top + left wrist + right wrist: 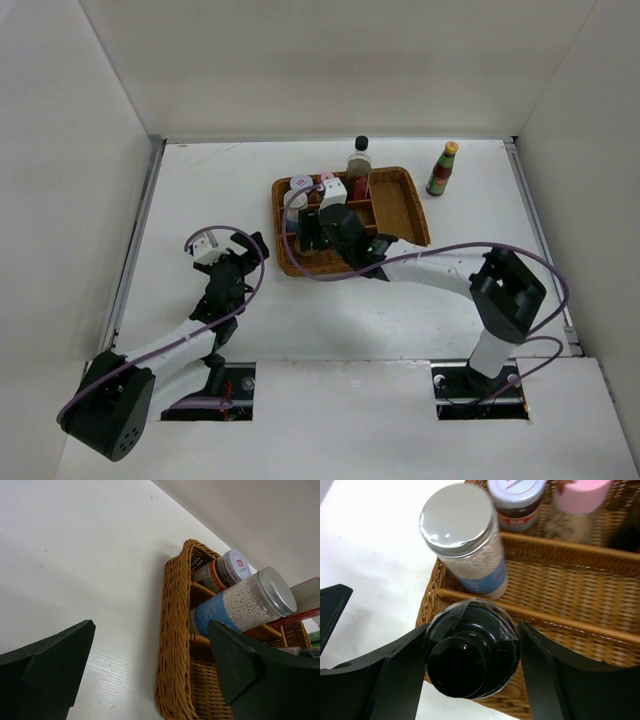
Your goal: Organize the condiment bottles
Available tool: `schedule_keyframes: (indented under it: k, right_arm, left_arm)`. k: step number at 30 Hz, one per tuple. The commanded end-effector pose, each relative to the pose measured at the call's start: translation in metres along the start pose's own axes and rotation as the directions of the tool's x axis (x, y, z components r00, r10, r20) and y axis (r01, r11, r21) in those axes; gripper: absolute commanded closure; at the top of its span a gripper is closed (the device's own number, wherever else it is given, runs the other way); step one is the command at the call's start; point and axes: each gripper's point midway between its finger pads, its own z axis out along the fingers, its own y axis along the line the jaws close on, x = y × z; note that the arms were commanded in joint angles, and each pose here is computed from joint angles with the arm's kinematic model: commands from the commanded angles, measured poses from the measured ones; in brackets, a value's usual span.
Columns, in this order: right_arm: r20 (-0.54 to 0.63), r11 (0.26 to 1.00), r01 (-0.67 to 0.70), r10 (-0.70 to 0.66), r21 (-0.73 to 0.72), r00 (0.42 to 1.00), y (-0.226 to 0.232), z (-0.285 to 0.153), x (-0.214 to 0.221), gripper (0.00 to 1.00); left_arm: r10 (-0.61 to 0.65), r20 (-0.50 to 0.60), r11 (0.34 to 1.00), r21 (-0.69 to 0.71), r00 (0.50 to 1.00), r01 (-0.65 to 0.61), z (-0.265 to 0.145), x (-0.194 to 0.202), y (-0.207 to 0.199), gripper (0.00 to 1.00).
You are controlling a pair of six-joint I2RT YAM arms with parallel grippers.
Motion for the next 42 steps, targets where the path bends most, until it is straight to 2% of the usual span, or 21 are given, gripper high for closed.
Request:
schedule_keyframes:
  k: [1,8,13,18,20,24,26,28,30,31,33,34,35,36,37,38,40,41,42]
  right_arm:
    - [0.112,0.996,-0.047,0.056,-0.082,0.992,0.035,0.003,-0.042,0.51]
    - [0.029,0.998,-0.005,0.007,-0.065,1.0,0.04,0.021,-0.001,0.47]
    - [0.006,0.997,0.015,-0.014,-0.07,1.0,0.044,0.029,0.011,0.31]
    - [0.061,0.992,0.06,-0.054,-0.111,0.997,0.049,0.006,-0.021,0.09]
    - [0.078,0.991,0.058,-0.049,-0.124,0.996,0.048,-0.011,-0.034,0.04]
    - [0.122,0.991,0.034,-0.018,-0.131,0.992,0.022,-0.039,-0.063,0.01]
    - [0.156,0.996,0.005,0.008,-0.084,0.988,-0.009,-0.05,-0.081,0.01]
    - [0.207,0.999,-0.046,0.045,-0.003,0.977,-0.054,-0.056,-0.101,0.06]
    - [0.276,0.988,-0.102,0.067,0.116,0.959,-0.107,-0.065,-0.122,0.15]
    - [0.309,0.977,-0.128,0.07,0.172,0.949,-0.131,-0.069,-0.131,0.23]
    - [0.385,0.926,-0.199,0.065,0.321,0.92,-0.194,-0.084,-0.151,0.49]
    - [0.415,0.893,-0.228,0.051,0.388,0.908,-0.225,-0.091,-0.161,0.59]
    - [0.431,0.856,-0.253,0.039,0.452,0.902,-0.256,-0.098,-0.168,0.64]
    - [0.439,0.826,-0.269,0.029,0.496,0.898,-0.28,-0.102,-0.174,0.65]
    - [0.442,0.801,-0.28,0.022,0.529,0.897,-0.3,-0.103,-0.179,0.62]
    - [0.432,0.781,-0.283,0.019,0.557,0.902,-0.317,-0.101,-0.18,0.55]
    - [0.404,0.751,-0.281,0.022,0.598,0.915,-0.341,-0.093,-0.18,0.24]
    - [0.39,0.74,-0.279,0.025,0.612,0.92,-0.352,-0.086,-0.18,0.14]
    - [0.372,0.74,-0.266,0.023,0.618,0.928,-0.358,-0.077,-0.181,0.11]
  left_arm:
    - [-0.035,0.019,0.999,0.02,0.999,0.034,0.0,-0.005,-0.004,0.0]
    - [-0.039,0.017,0.999,0.016,0.999,0.038,0.001,-0.005,-0.002,0.0]
    - [-0.041,0.019,0.999,0.018,0.999,0.041,0.001,-0.006,-0.002,0.0]
    - [-0.041,0.014,0.999,0.022,0.999,0.041,-0.001,-0.005,-0.003,0.0]
    - [-0.037,0.009,0.999,0.011,0.999,0.037,0.002,-0.004,0.0,0.0]
    - [-0.042,0.007,0.999,0.022,0.999,0.042,0.001,-0.004,-0.003,0.0]
    - [-0.041,0.012,0.999,0.012,0.999,0.041,0.001,-0.005,0.0,0.0]
    - [-0.04,0.007,0.999,0.012,0.999,0.04,0.002,-0.004,0.0,0.0]
    - [-0.045,0.006,0.999,0.024,0.999,0.045,0.0,-0.004,-0.003,0.0]
    - [-0.044,0.006,0.999,0.023,0.999,0.044,0.0,-0.004,-0.003,0.0]
    - [-0.041,0.006,0.999,0.015,0.999,0.041,0.001,-0.003,-0.001,0.0]
    - [-0.041,0.005,0.999,0.012,0.999,0.041,0.002,-0.003,0.0,0.0]
    - [-0.043,0.004,0.999,0.016,0.999,0.043,0.001,-0.003,0.0,0.0]
    - [-0.048,0.007,0.999,0.023,0.999,0.048,0.0,-0.004,-0.002,0.0]
    - [-0.051,0.013,0.998,0.024,0.999,0.051,-0.001,-0.006,-0.003,0.0]
    - [-0.052,0.015,0.998,0.024,0.999,0.052,-0.001,-0.006,-0.003,0.0]
    - [-0.045,0.009,0.999,0.012,0.999,0.045,0.001,-0.004,0.0,0.0]
    - [-0.041,0.003,0.999,0.01,0.999,0.041,0.002,-0.002,0.001,0.0]
    - [-0.04,-0.003,0.999,0.015,0.999,0.04,0.001,-0.001,0.0,0.0]
